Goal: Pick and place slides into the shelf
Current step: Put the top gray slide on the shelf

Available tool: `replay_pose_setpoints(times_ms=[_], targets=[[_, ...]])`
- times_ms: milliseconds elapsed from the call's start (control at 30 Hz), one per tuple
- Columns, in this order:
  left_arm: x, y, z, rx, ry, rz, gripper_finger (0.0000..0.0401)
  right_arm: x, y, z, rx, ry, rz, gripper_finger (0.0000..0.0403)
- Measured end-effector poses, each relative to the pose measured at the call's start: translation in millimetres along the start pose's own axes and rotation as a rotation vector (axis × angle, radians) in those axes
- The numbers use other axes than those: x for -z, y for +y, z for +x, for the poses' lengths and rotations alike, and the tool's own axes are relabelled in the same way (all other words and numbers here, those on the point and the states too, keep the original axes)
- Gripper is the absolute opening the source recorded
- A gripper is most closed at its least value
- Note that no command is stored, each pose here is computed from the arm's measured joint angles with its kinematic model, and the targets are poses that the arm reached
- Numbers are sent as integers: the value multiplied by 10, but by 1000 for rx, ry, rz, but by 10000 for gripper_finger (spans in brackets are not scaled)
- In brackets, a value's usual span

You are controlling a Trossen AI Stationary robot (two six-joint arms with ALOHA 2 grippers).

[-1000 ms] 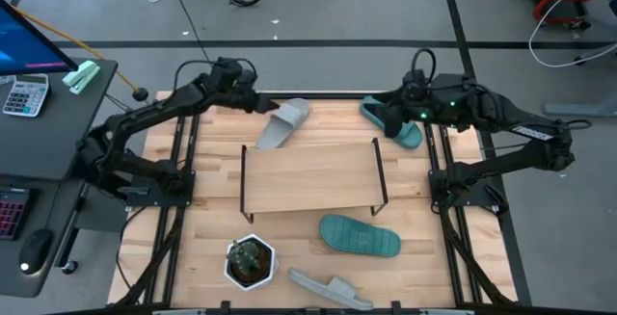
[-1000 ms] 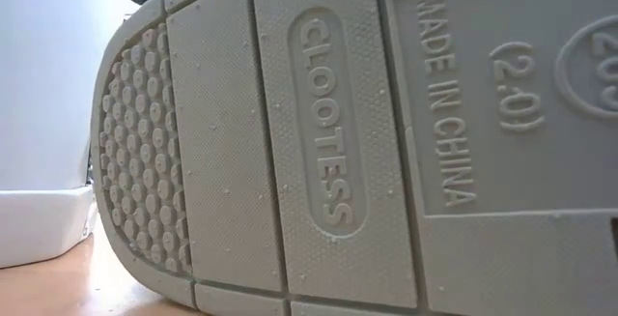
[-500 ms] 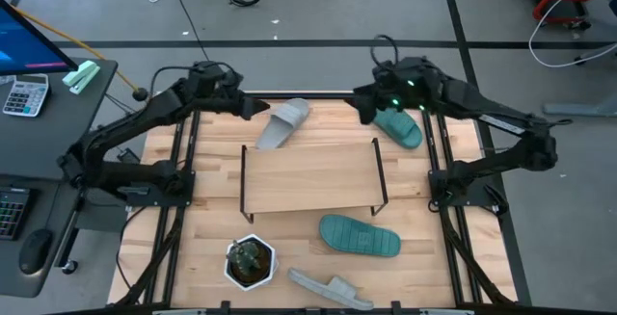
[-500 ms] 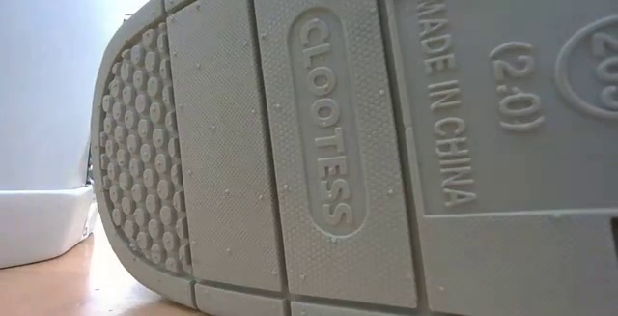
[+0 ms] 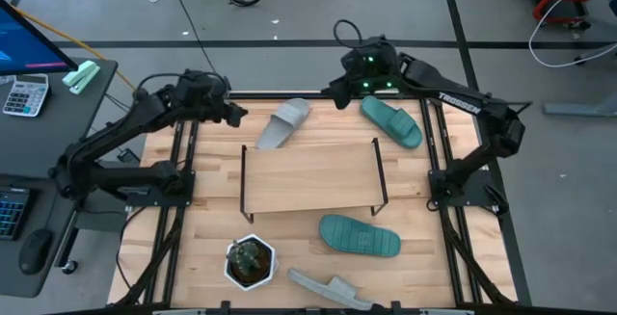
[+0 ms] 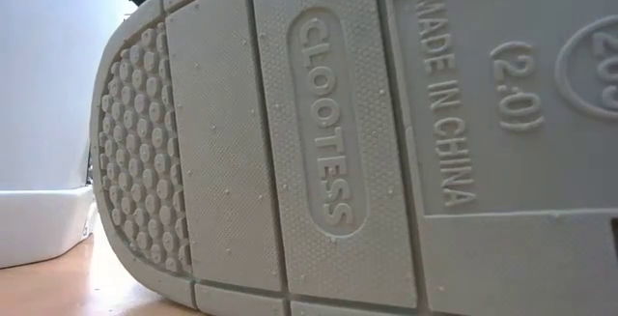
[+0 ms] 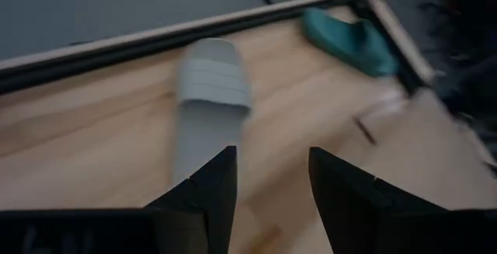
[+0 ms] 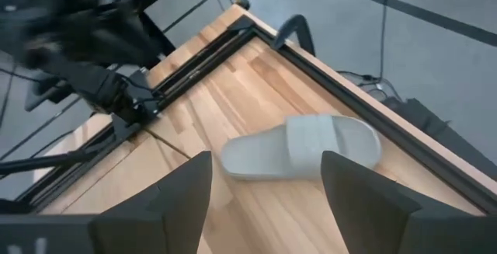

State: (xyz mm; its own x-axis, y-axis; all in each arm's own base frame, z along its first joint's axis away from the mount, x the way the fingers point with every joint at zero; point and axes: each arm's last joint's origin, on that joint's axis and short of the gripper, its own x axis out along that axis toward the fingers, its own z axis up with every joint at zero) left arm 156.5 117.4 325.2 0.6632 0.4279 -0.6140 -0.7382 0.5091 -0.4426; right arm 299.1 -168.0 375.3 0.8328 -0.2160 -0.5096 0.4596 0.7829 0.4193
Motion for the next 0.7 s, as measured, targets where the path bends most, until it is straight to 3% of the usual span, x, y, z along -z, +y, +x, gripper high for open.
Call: replay_pose_setpoints(times_ms=[333,567,700], targets=[[-109,321,671,-75,195,-14,184,0,260,-122,-68,-4,-41,247],[-16,573,1238,-105,383,-58,207,91,464,-303,-109,26,-68,245],[38,604,1467,-85,418,-61,223,139,583,-380,-141,34,-86,245]])
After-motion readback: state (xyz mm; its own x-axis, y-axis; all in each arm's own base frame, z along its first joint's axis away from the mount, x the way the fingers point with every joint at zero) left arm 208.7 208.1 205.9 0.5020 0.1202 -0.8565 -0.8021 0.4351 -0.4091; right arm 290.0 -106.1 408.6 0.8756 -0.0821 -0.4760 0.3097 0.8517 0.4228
